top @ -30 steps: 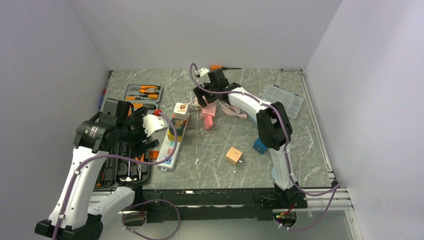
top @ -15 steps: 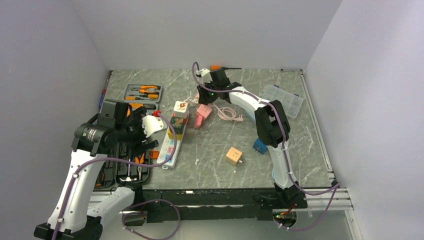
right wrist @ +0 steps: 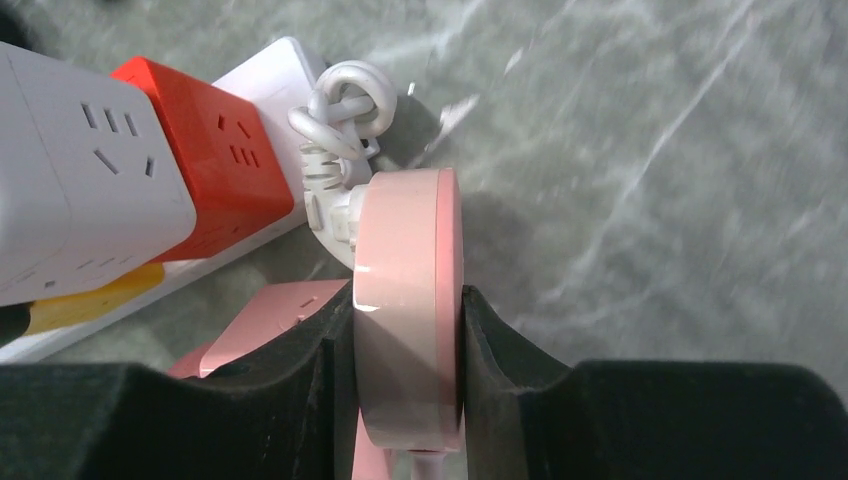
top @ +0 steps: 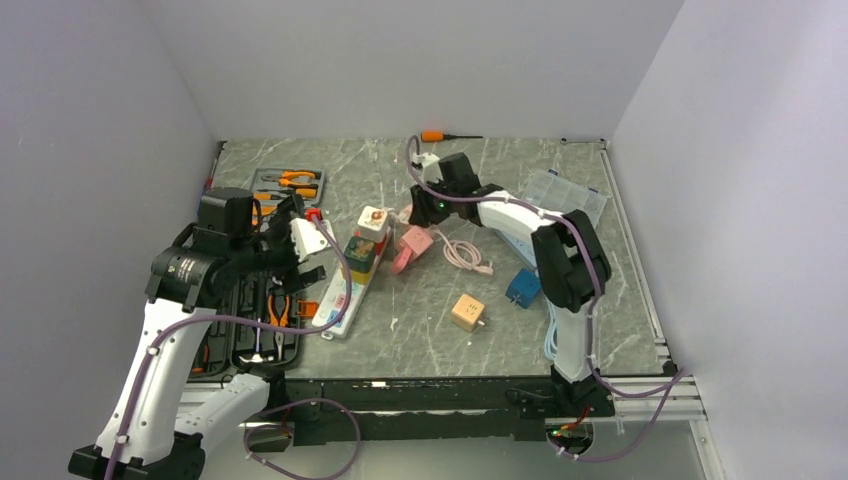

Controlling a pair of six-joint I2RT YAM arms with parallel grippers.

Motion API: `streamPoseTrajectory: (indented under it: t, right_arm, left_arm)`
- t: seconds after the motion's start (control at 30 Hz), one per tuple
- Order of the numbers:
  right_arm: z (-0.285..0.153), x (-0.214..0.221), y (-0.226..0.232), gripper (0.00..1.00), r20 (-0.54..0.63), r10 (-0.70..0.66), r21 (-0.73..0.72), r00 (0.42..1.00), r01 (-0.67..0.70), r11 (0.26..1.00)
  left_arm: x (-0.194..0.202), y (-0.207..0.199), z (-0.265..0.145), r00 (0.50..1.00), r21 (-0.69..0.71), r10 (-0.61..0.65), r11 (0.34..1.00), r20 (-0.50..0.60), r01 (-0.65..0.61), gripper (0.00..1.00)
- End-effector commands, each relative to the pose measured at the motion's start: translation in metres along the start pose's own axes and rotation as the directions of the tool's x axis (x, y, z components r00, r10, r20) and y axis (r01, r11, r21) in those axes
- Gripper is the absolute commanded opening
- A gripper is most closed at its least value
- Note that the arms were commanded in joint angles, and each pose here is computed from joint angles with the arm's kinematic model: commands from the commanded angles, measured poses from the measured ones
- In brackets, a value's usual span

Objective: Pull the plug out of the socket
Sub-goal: Pick up the socket from the center of the board, then remove the plug from the socket.

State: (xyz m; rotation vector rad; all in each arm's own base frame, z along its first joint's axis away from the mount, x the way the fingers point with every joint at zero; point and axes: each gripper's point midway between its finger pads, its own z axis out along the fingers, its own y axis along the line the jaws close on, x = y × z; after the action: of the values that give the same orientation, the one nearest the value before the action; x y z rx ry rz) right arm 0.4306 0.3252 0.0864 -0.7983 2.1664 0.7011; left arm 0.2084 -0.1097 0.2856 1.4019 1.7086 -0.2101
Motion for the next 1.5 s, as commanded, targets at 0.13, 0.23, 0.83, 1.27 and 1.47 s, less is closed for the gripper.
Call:
streamPoseTrajectory:
  t: [0.13,0.23,0.83,1.27,1.47]
  right_arm:
    - [-0.082,-0.048,0.093,0.0,0.209,-0.061,-0.128,0.976,0.089,0.988]
    - [-0.098,-0.047,0.118,0.0,0.215,-0.096,-0.139,0.972,0.128,0.982]
    - [-0.193,-0.088,0.167,0.0,0.451,-0.208,-0.083,0.868,0.273,0.958]
    - [-0.221,-0.105,0.186,0.0,0.509,-0.244,-0.12,0.825,0.349,0.929]
    - [-0.227,-0.109,0.193,0.0,0.512,-0.257,-0.139,0.82,0.374,0.917]
  left_arm:
    - [-0.083,0.026,0.022,0.943,0.054,-0.043,0.998,0.331,0.027,0.99]
    - [-0.094,0.026,0.04,0.943,0.133,-0.094,0.99,0.319,0.054,0.99]
    - [-0.081,0.011,0.103,0.955,0.241,-0.098,0.97,0.28,0.029,0.99]
    - [-0.055,-0.027,0.117,0.984,0.534,-0.124,0.845,0.127,0.037,0.99]
    - [-0.056,-0.014,0.124,0.984,0.44,-0.083,0.898,0.159,0.004,0.99]
